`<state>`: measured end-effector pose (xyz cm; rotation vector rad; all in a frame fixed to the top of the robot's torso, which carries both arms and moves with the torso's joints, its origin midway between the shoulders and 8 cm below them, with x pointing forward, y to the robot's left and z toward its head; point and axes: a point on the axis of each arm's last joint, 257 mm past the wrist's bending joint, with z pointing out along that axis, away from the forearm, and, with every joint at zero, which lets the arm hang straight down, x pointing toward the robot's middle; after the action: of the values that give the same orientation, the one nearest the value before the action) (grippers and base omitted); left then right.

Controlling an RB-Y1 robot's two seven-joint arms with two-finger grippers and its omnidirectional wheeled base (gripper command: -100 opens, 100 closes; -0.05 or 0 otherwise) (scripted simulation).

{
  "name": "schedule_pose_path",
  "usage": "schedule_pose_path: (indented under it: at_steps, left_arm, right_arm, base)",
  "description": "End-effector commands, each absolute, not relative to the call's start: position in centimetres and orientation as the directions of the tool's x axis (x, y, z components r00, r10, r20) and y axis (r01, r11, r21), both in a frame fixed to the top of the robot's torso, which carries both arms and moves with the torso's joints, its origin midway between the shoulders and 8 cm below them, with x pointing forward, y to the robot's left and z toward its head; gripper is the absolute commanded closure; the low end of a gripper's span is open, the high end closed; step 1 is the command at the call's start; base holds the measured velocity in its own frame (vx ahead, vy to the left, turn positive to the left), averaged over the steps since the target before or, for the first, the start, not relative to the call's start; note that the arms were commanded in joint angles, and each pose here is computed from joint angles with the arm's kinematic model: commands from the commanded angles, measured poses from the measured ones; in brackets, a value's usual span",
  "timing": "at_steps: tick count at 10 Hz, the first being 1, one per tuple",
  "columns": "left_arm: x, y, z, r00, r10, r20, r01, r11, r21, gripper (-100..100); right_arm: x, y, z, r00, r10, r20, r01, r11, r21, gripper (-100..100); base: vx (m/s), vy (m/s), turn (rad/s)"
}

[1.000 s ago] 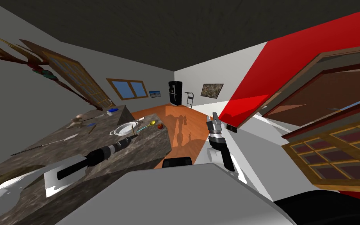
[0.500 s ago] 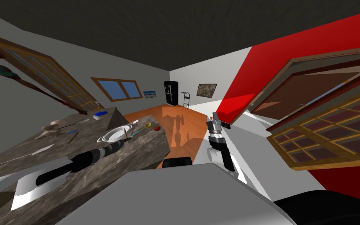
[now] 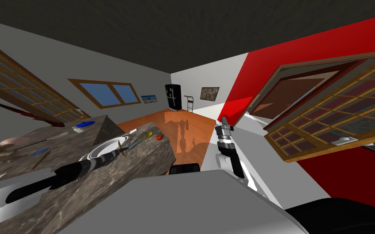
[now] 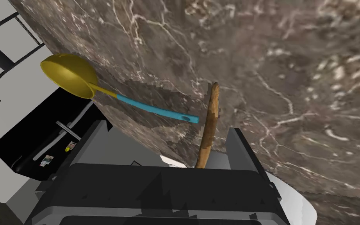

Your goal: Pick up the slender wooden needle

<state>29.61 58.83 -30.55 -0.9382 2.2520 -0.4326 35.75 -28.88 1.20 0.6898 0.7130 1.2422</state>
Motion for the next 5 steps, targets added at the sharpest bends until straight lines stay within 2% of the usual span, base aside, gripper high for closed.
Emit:
schedule_pose_path:
  at_steps: [1,2,5]
  left_arm:
    - [28.1,61.0,-30.7,-0.53,-0.722,-0.445,-0.542,0.692,-0.477,-100]
    - [26.8,62.9,-30.6,-0.527,-0.721,-0.449,-0.572,0.692,-0.44,-100]
    - [26.5,63.6,-30.7,-0.527,-0.719,-0.453,-0.581,0.693,-0.426,-100]
  right_arm:
    - [35.7,-28.9,1.2,0.173,0.98,-0.103,-0.583,0.186,0.791,0]
    - [35.7,-28.9,1.2,0.173,0.98,-0.103,-0.583,0.186,0.791,0]
    - [35.7,-28.9,1.2,0.173,0.98,-0.103,-0.583,0.186,0.791,0]
  base:
    - [0.063,0.058,-0.246]
    - [0.084,0.082,-0.244]
    - [0.047,0.061,-0.051]
